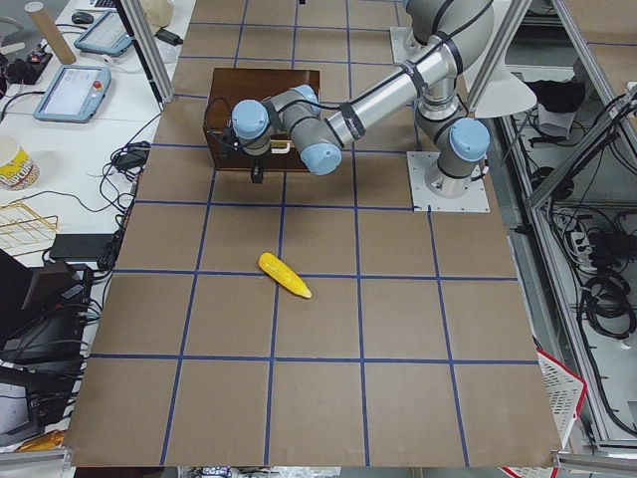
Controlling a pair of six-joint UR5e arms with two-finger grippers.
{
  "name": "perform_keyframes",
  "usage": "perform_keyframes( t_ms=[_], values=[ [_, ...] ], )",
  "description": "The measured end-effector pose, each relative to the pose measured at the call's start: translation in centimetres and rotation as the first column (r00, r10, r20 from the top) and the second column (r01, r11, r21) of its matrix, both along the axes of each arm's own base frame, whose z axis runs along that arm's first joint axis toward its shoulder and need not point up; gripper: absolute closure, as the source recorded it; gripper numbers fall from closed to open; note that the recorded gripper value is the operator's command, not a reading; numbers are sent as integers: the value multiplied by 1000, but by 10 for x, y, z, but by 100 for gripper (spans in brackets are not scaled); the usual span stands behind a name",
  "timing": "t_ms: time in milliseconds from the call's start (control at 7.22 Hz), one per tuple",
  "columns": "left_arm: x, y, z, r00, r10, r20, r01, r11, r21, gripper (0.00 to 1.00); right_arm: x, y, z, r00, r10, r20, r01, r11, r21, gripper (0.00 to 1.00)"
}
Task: Open drawer and put corn inside
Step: 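Close the left gripper on the white drawer handle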
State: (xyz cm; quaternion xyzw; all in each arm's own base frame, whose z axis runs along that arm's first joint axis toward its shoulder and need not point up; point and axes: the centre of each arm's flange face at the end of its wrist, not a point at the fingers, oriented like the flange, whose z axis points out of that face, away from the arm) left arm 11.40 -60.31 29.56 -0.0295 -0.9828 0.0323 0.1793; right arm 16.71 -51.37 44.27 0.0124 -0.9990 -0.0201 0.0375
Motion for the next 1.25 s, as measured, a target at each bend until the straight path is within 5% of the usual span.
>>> perform_keyframes(
  t_ms=[416, 1247],
  values=[
    [-3, -2, -1, 997, 75, -32, -75, 997, 21, 0, 0, 0, 0, 1000, 0, 0, 0, 1000, 0, 0],
    [-8, -3, -13, 996, 74, -48, -72, 997, 41, 0, 0, 0, 0, 1000, 0, 0, 0, 1000, 0, 0]
  ],
)
